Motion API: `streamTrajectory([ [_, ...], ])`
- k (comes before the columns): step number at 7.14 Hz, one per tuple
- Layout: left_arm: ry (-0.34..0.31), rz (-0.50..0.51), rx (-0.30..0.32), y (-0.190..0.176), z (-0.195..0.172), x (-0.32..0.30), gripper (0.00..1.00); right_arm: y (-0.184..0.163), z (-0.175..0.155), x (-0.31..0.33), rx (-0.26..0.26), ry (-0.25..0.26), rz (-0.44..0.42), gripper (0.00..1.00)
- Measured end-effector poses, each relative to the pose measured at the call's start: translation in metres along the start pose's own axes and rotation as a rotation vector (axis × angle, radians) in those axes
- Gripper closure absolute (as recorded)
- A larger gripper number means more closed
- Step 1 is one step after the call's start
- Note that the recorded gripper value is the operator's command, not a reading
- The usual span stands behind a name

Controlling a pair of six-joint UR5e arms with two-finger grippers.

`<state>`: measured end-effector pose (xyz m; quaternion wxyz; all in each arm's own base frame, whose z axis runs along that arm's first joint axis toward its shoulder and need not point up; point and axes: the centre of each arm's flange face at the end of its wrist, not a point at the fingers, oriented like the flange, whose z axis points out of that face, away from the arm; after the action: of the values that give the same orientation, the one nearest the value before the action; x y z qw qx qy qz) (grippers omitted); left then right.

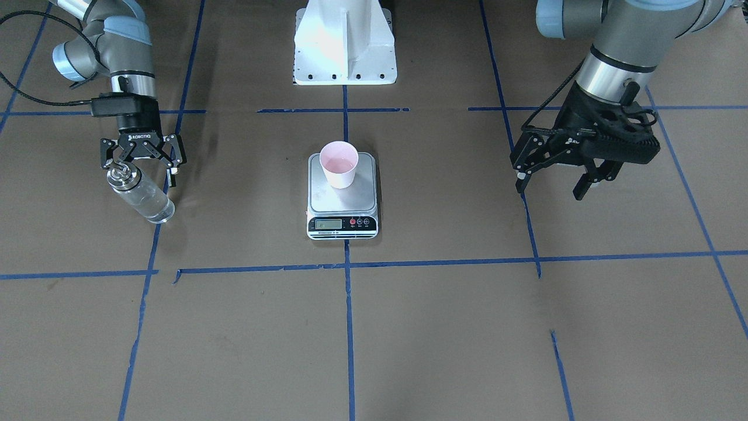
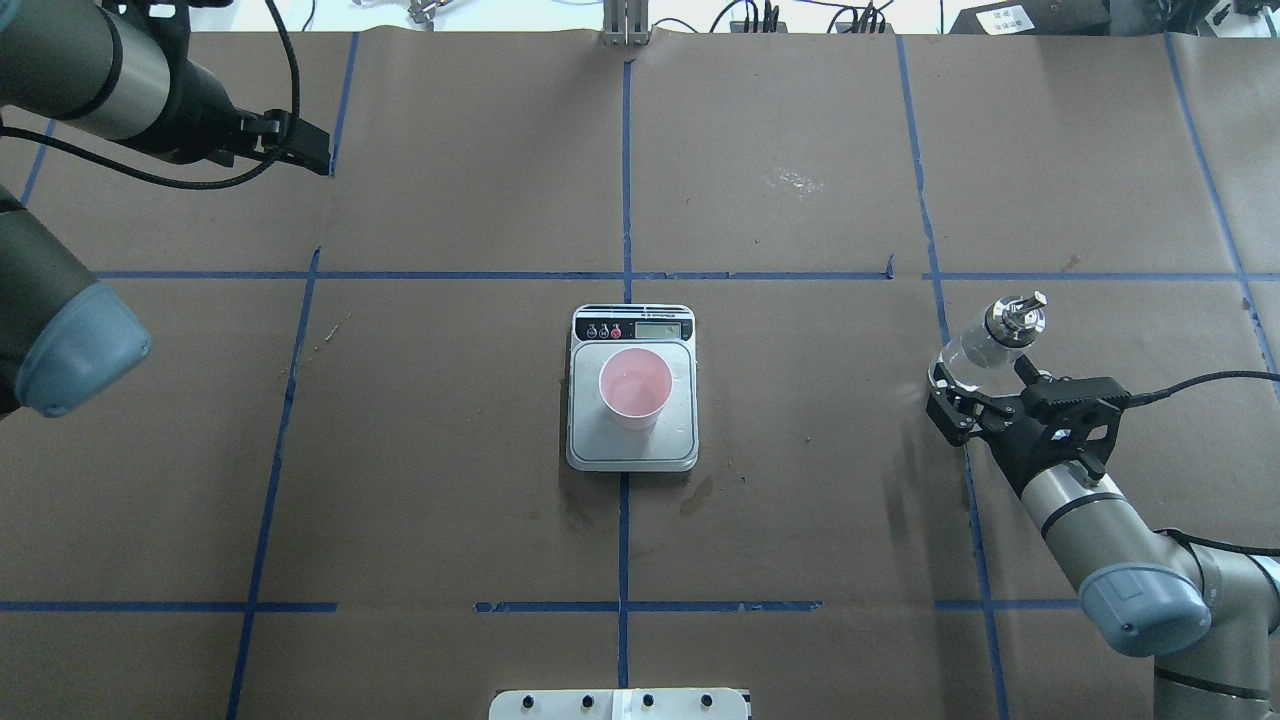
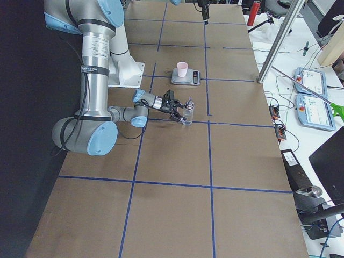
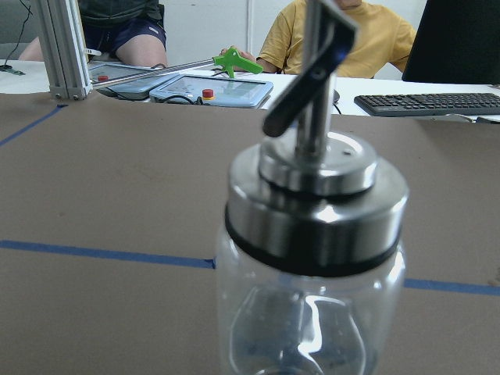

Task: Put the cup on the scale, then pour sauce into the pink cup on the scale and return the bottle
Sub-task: 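Grasp the glass sauce bottle around its body with the right gripper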

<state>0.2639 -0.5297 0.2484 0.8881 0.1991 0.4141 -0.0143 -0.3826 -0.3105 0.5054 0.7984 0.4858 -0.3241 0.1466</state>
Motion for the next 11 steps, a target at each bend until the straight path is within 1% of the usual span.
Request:
streamTrajectory([
  [4, -0.001, 0.008, 0.001, 0.002, 0.003, 0.007, 0.00, -0.008, 0.009, 0.009, 0.014, 0.024, -0.005, 0.01],
  [8, -0.001, 0.008, 0.000, 0.003, 0.003, 0.007, 0.00, -0.008, 0.019, 0.000, 0.022, 0.026, 0.005, 0.02],
  [9, -0.001, 0.008, 0.000, 0.003, 0.003, 0.007, 0.00, -0.007, 0.021, 0.002, 0.022, 0.030, 0.003, 0.18],
  [11, -0.002, 0.008, -0.001, 0.003, 0.003, 0.006, 0.00, -0.007, 0.023, 0.001, 0.025, 0.031, 0.006, 0.77],
])
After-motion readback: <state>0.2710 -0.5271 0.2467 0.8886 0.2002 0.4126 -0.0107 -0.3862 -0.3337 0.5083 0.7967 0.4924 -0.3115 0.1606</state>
